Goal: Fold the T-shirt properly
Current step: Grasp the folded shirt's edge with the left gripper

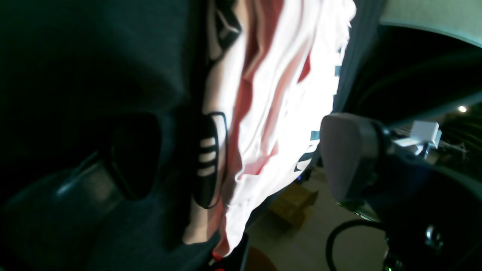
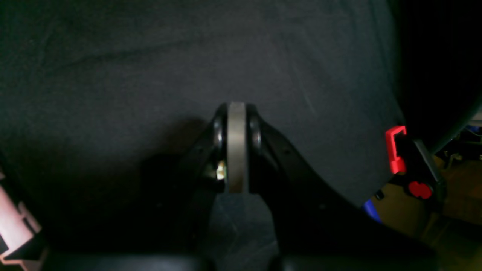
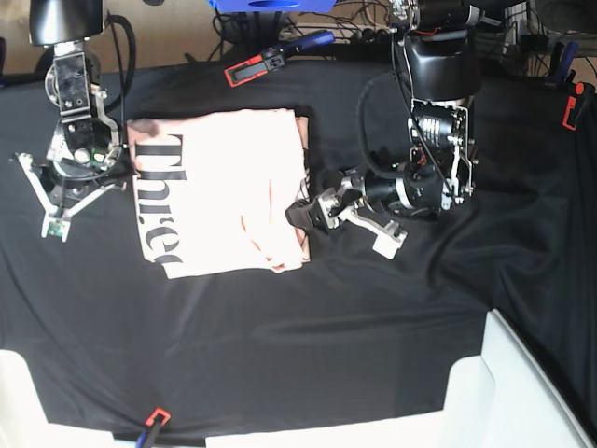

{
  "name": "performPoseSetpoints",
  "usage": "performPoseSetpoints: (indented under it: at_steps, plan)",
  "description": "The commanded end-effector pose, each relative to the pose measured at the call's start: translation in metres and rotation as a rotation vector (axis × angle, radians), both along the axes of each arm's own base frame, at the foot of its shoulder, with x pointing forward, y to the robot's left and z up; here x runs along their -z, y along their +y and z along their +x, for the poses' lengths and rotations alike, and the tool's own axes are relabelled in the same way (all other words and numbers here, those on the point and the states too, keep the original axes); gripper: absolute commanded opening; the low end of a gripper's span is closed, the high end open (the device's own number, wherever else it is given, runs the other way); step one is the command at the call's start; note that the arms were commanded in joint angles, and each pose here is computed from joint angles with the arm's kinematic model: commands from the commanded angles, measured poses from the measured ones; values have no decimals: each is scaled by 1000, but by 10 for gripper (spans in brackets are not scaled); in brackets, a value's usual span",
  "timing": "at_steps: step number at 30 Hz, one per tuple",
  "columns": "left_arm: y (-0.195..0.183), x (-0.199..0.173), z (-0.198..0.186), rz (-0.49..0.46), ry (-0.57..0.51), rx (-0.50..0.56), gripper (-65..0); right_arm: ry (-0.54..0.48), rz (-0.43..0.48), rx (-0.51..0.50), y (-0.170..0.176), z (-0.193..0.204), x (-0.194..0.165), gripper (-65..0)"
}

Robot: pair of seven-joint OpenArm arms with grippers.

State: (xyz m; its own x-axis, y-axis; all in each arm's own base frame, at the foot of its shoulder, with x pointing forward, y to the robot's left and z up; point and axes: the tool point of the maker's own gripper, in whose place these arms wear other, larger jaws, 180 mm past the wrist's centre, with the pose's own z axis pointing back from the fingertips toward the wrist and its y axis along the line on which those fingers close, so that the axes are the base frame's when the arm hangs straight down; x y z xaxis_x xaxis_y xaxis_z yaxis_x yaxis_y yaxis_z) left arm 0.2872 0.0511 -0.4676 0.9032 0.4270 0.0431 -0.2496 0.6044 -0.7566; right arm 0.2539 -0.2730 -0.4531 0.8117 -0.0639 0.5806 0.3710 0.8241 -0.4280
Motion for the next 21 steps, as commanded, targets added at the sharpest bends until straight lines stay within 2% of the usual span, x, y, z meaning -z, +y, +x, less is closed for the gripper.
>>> performPoseSetpoints:
  at_steps: [1,8,12,16,21]
  plan:
    - [0,-10,15,6,-28,-10,0,-49,-35,-2,-8,11,-14,-638]
    - [-1,-12,20,5,-29,-13,0,-52,-34,-5,-7,13,-15,-638]
    - [-15,-14,19,-20,-29,-3,0,-55,-35,-3,-8,14,-16,-638]
    - [-39,-13,10,-7,-31,95,0,-56,-35,-2,-8,13,-16,-638]
    - [-58,-11,12,7,-69,113,0,-54,-35,-2,-8,13,-16,-638]
